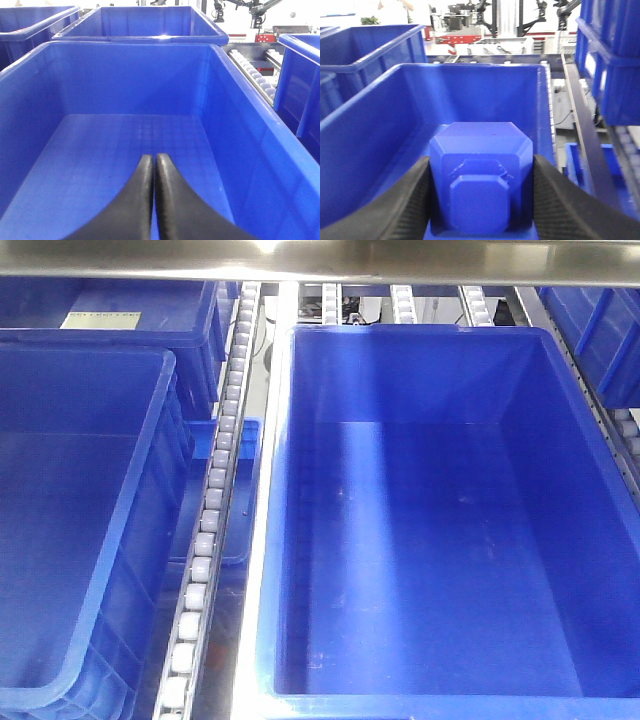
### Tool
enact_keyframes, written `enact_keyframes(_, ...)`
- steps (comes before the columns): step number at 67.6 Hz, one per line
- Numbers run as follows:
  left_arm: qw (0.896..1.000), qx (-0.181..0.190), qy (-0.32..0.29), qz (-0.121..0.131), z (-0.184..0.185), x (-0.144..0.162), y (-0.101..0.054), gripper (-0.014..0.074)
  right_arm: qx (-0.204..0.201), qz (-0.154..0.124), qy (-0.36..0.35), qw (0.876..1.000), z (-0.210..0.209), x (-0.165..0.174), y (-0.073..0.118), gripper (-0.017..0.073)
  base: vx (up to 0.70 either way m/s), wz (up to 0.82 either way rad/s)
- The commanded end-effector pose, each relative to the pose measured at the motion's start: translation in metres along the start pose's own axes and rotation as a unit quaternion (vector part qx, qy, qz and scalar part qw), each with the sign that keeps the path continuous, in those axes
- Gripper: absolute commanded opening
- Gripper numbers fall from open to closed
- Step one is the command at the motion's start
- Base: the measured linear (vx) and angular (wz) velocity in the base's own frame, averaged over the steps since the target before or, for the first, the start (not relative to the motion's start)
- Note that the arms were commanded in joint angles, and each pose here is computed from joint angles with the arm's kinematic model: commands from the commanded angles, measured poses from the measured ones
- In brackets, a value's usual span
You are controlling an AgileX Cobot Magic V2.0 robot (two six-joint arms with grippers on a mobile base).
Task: Pour parts from conveyor to right shelf
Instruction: 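Turn and stop facing the empty blue bin on the shelf, then move the right gripper with the block over the blue bin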
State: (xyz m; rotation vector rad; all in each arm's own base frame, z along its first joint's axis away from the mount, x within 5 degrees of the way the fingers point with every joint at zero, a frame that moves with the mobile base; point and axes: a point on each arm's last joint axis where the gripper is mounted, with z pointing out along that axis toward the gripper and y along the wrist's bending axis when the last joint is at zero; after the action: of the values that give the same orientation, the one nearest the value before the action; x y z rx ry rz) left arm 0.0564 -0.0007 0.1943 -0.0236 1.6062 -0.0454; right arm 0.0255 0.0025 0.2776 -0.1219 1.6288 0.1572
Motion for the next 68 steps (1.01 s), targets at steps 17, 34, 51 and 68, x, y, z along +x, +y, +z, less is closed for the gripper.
enact_keyframes(17, 1.0, 0.005, -0.025, -0.004, 0.0, 0.003, 0.0, -0.0006, -0.008, 0.001, 0.003, 1.0, 0.015, -0.019, 0.003, 0.0041, 0.0, 0.0)
enact_keyframes(34, 1.0, 0.004, -0.025, -0.004, 0.0, 0.003, 0.0, -0.0006, -0.026, -0.025, 0.023, 0.999, 0.046, -0.062, 0.008, 0.0048, 0.0, 0.0)
enact_keyframes(51, 1.0, 0.004, -0.026, -0.004, 0.0, 0.003, 0.0, -0.0006, -0.106, -0.045, 0.075, 0.991, 0.097, -0.087, 0.032, 0.0053, 0.0, 0.0)
enact_keyframes(68, 1.0, 0.004, -0.026, -0.004, 0.0, 0.003, 0.0, -0.0006, -0.127, -0.039, 0.178, 0.975, 0.164, -0.084, 0.057, 0.0057, 0.0, 0.0)
